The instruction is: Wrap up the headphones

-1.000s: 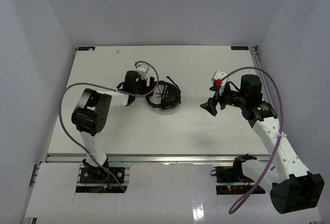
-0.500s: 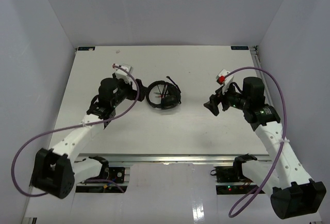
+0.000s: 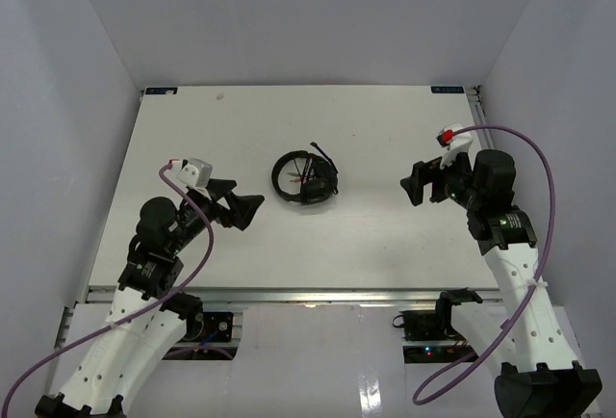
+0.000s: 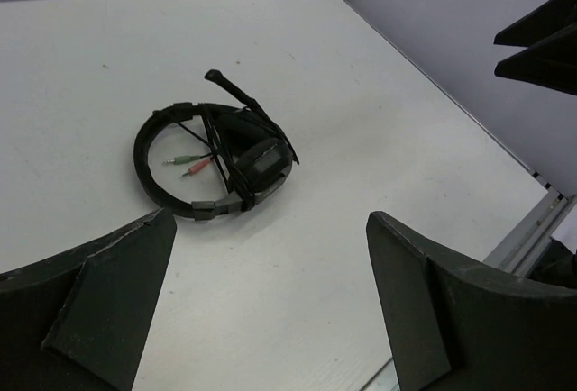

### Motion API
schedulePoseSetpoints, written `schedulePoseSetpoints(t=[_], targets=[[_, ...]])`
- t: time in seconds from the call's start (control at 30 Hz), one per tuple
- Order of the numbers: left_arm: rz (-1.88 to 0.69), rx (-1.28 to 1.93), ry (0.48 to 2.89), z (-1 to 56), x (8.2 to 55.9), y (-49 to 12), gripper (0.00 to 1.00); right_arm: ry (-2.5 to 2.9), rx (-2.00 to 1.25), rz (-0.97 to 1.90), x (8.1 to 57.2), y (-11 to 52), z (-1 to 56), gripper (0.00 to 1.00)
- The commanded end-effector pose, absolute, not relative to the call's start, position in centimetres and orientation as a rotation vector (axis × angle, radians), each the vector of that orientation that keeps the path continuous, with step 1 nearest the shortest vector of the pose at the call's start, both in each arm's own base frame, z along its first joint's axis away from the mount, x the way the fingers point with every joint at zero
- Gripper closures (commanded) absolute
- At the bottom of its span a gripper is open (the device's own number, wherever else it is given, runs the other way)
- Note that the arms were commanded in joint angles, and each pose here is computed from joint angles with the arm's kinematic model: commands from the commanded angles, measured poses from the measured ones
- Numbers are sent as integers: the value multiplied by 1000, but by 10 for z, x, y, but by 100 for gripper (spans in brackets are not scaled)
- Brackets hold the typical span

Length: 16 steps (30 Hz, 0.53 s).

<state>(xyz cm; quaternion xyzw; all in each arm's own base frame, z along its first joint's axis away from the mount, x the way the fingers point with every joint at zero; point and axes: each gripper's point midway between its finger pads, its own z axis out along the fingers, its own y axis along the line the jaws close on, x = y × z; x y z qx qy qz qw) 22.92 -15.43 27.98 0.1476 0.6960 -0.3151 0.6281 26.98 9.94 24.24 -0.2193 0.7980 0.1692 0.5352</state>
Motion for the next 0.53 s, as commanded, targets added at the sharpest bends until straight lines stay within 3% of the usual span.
schedulePoseSetpoints(t=[0.0, 0.5], targets=[[-806, 313, 1687, 264, 218, -160, 2, 1851, -403, 328, 278, 82, 263, 10], [-855, 285, 1710, 264, 207, -160, 2, 1823, -411, 284, 271, 74, 264, 10]])
